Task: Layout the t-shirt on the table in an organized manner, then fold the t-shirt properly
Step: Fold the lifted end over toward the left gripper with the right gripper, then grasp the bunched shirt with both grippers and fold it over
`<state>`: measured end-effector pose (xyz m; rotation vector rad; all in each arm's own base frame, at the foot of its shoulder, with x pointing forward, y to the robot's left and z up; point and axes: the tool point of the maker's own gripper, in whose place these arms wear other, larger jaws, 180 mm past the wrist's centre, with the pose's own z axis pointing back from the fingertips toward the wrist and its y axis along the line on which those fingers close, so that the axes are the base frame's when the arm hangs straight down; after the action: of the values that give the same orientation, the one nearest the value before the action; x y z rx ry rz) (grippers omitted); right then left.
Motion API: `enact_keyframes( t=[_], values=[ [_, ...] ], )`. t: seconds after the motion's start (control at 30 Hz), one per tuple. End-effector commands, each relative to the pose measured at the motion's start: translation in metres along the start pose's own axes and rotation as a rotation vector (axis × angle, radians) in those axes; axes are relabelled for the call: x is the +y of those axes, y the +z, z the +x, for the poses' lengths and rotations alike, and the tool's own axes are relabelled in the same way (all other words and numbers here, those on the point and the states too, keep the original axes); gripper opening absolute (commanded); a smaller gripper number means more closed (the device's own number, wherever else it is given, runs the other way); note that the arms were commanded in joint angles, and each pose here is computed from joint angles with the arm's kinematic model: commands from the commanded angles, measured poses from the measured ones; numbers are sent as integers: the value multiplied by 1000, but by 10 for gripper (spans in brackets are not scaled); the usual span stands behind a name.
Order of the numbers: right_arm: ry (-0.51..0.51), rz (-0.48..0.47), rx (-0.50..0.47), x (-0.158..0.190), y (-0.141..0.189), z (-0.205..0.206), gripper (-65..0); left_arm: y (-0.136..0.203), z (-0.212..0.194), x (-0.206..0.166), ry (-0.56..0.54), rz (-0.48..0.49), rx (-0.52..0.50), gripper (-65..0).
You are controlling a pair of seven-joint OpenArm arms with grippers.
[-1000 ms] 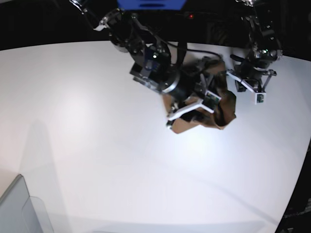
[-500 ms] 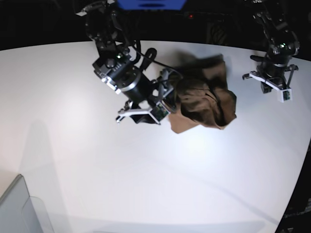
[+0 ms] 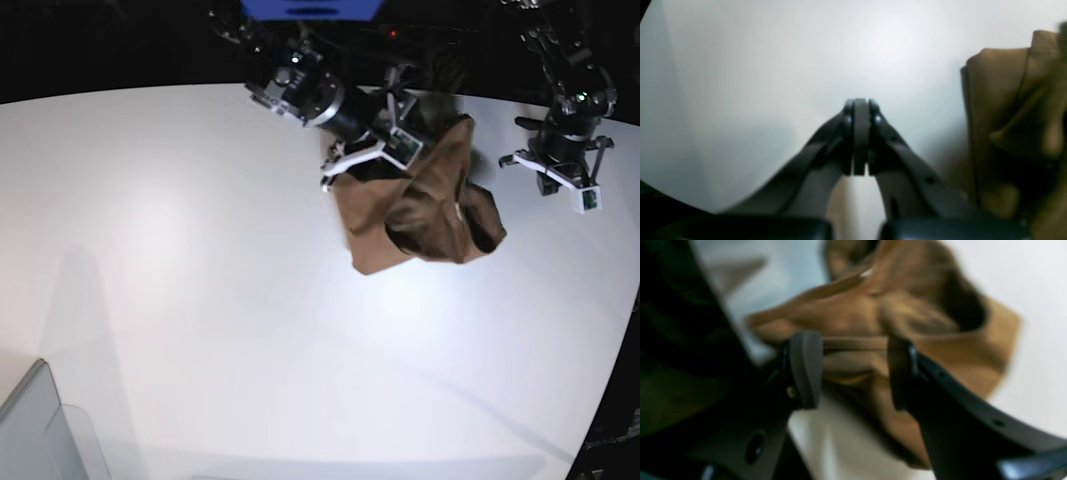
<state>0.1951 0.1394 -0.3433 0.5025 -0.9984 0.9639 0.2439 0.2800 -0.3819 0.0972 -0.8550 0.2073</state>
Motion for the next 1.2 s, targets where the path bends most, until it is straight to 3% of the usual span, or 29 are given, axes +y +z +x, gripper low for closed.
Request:
enact_keyframes(
  t=[0.0,0.13,0.3,0.6,0.7,0.87,0.97,1.07,1.17],
  values=[
    [12,16,-56,5,1,16,-332,3,12,3,-8,5,-41,-650],
    [61,59,-77,19,5,21,-332,5,16,7,-19,12,-49,-650],
    [44,-34,-144,-13,19,38,-332,13,16,31,0,72,-56,-649],
    [14,-152,-121,-58,28,28,-330,57,44,-14,-181,-189,-88,-626],
    [11,-150,-118,-57,29,26,-329,65,48,-22,-178,-237,-97,-516],
    [11,-150,-104,-57,29,23,-329,73,54,-45,-92,-374,-138,-248],
    [4,-146,-96,-54,29,19,-329,76,62,-68,-60,-472,-180,-121],
    [-3,-157,-89,-57,31,16,-329,70,66,-91,-66,-544,-182,-47],
    [-12,-173,-84,-63,32,14,-329,52,55,-99,-19,-584,-137,-21]
  ],
)
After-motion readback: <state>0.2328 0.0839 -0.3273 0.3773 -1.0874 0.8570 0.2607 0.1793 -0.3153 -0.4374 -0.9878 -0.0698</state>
